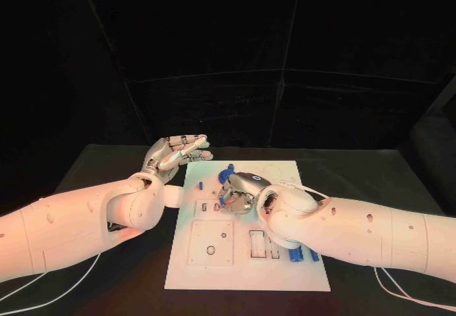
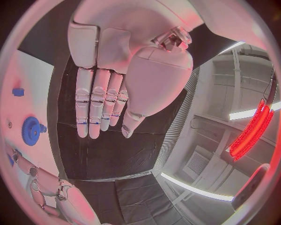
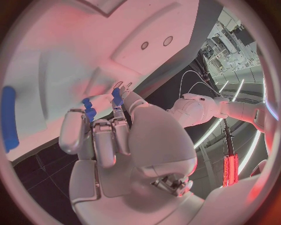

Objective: Assemble the parts on the task board

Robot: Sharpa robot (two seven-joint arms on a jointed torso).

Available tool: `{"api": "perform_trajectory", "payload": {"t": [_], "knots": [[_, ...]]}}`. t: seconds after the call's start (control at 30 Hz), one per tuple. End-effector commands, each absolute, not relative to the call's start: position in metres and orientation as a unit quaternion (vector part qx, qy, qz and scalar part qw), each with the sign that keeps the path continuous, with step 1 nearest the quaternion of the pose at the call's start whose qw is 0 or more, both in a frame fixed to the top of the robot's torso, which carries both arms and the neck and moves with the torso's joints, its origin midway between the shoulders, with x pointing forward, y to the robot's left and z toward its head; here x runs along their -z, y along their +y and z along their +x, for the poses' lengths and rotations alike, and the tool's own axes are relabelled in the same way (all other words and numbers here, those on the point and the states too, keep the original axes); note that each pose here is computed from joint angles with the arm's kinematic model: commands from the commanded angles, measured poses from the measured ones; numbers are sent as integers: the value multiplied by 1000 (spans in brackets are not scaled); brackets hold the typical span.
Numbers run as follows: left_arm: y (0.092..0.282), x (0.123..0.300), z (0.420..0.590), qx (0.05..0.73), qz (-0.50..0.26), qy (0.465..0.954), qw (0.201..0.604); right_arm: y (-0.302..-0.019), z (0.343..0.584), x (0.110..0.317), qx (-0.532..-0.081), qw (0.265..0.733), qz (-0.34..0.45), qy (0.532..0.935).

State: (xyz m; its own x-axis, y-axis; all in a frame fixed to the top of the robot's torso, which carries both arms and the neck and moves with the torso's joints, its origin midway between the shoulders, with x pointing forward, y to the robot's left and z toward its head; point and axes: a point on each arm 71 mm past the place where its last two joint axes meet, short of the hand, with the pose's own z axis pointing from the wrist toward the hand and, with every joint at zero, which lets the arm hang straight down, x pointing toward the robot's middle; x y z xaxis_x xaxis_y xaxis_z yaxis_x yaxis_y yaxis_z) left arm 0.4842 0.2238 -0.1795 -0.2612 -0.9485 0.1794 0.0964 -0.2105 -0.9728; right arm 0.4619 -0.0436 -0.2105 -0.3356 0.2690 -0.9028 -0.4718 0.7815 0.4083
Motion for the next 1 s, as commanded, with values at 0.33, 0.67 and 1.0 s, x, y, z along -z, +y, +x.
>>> {"api": "perform_trajectory", "payload": {"t": [0.33,0.67,1.0], "knots": [[222,178,484,643,-442,476,406,-43,463,215,-305,568,-80,760],[222,178,484,643,-442,476,406,-44,463,220,-298,561,-82,768],[223,178,484,643,-442,476,406,-44,461,223,-294,555,-88,773]]}}
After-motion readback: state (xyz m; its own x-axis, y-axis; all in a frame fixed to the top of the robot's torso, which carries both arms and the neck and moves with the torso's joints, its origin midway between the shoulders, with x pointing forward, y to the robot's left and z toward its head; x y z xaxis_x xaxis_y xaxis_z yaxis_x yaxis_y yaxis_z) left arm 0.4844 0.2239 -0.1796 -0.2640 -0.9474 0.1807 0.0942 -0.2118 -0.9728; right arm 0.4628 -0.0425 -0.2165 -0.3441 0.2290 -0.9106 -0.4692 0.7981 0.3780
